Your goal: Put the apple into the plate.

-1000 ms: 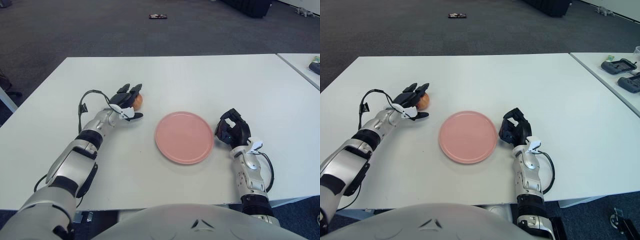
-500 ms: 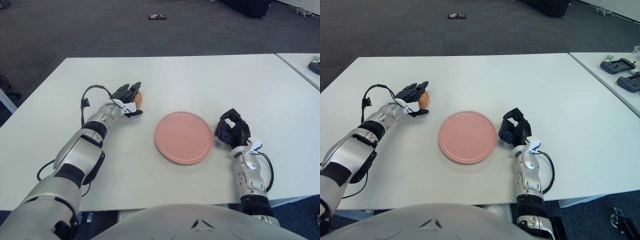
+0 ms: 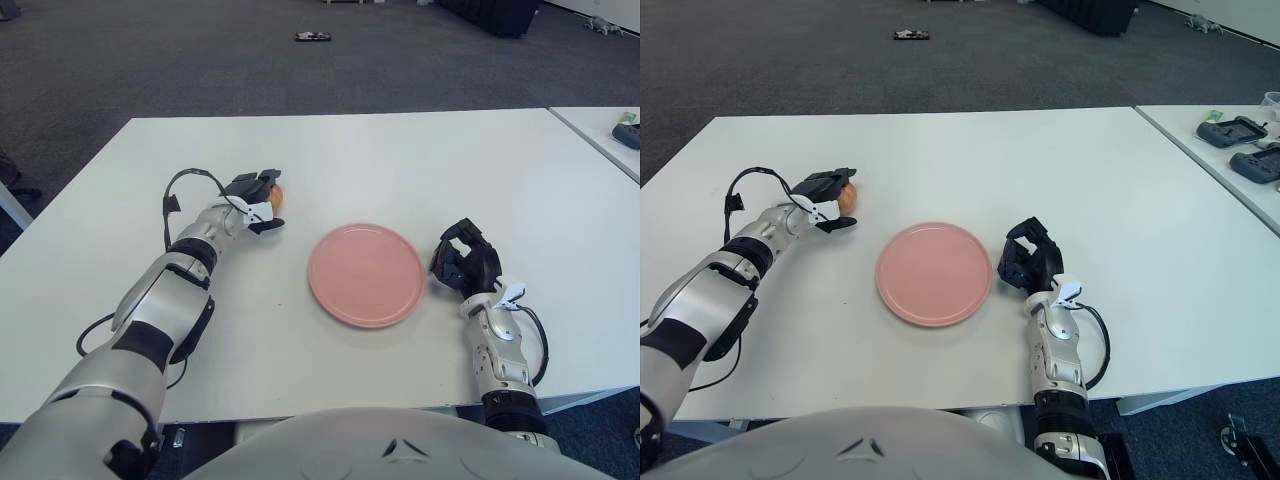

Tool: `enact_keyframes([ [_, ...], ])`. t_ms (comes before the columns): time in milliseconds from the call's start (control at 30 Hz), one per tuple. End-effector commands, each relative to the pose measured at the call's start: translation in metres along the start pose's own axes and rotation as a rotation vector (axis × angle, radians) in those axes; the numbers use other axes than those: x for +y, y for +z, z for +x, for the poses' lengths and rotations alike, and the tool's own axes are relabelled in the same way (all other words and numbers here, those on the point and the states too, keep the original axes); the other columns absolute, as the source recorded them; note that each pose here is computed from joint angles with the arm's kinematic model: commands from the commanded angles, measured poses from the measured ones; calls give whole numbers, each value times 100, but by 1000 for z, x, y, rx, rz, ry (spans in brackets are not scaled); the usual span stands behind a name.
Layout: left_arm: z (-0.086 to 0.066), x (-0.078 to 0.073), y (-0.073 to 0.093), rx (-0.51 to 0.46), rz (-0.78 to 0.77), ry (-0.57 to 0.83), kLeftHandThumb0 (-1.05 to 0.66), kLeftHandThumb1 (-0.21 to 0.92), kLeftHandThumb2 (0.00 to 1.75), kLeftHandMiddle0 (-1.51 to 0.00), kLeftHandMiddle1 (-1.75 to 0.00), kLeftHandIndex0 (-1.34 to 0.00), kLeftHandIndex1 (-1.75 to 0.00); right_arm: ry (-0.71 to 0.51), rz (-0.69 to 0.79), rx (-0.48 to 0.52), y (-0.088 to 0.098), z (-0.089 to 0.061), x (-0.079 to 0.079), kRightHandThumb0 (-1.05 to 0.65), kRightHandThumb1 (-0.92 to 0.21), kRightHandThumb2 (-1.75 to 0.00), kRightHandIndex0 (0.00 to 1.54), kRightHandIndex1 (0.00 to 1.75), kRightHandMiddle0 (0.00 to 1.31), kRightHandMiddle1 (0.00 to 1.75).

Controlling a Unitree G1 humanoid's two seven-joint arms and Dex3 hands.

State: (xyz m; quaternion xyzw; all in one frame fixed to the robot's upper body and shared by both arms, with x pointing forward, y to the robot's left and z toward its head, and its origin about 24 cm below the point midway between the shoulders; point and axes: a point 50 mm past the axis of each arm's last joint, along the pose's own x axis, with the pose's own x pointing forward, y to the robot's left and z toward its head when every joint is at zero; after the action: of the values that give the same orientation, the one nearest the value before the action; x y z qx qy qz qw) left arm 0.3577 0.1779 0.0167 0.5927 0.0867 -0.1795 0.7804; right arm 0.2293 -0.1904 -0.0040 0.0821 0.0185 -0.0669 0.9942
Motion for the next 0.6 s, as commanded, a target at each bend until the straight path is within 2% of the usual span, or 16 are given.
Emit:
enact_keyframes([
  [0,-10,-27,-19,87,2,-116,-89,58,82,0,-63,0,-97,-32,10,82,-14,-7,-5,-45,-39,-123,98,175,55,175],
  [100,-11,-28,-21,92,-14,-104,-89,57,83,0,-91,0,-122,-34,7,84,-14,-7,-5,-45,-39,-124,98,175,55,175],
  [167,-12,-29,-22,93,-31,-91,-84,49,94,0,-121,0,-147,-36,7,85,-13,-7,-5,-45,-39,-124,99,175,55,175],
  [300,-12,-29,-23,93,-59,-63,-71,35,112,-5,-156,-4,-169,-39,9,85,-13,-7,-5,-45,-40,-123,98,175,55,175],
  [567,-14,-29,-24,86,-87,-29,-61,28,120,-21,-172,-20,-174,-35,-3,88,-12,-8,-5,-45,-42,-120,97,175,53,175],
])
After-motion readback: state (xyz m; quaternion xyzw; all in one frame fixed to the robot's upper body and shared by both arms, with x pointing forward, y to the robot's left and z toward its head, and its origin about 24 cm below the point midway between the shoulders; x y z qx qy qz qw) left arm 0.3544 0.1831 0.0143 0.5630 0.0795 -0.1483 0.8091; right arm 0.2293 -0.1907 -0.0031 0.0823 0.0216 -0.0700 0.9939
